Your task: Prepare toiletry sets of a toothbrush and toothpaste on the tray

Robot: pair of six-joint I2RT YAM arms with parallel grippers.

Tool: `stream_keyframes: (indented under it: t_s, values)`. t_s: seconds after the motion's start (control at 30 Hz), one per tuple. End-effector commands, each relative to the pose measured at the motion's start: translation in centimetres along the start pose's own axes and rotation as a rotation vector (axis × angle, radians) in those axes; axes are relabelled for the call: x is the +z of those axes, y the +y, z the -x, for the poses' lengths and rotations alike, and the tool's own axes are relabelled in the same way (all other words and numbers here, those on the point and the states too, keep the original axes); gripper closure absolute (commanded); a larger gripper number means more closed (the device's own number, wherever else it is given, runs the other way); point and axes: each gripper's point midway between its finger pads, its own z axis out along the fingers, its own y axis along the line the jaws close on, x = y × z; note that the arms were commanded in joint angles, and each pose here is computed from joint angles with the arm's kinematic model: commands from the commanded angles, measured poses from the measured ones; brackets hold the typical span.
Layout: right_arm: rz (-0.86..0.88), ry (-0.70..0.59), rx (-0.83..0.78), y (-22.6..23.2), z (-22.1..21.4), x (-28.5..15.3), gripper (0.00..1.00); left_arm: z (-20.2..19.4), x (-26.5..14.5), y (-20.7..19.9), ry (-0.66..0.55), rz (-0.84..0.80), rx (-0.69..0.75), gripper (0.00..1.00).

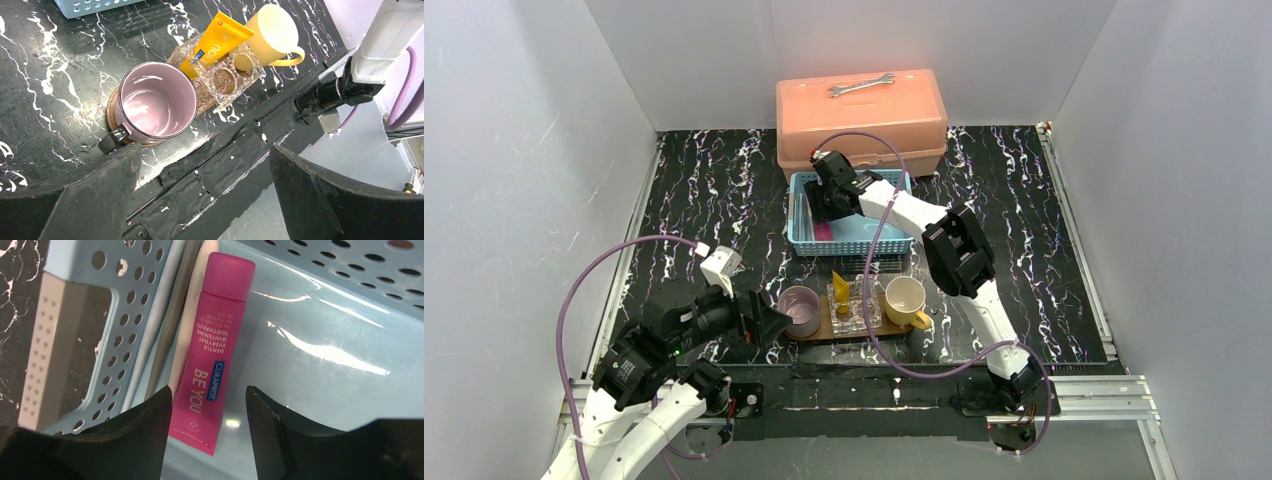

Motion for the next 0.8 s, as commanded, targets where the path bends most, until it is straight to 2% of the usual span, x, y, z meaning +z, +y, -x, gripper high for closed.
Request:
stream_keyframes:
  t_s: [0.0, 0.33, 0.6, 0.77]
  values:
    - [0.037, -0.089, 0.035, 0.7, 3.4, 0.4, 0.37, 0.1, 0.1, -0.2, -0.012, -0.018, 0.019, 0.02]
    - [0.047, -0.093, 0.071, 0.1, 3.4, 2.6, 0.43, 0.1, 0.0, -0.2, -0.014, -0.021, 0.020, 0.02]
    - [0.055, -0.071, 0.075, 0.0, 2.5, 3.5, 0.62, 0.1, 0.1, -0.2, -0.012, -0.017, 0.018, 0.02]
    - [0.047, -0.069, 0.070, -0.3, 2.3, 3.2, 0.82, 0.1, 0.1, -0.1, -0.012, -0.014, 0.018, 0.02]
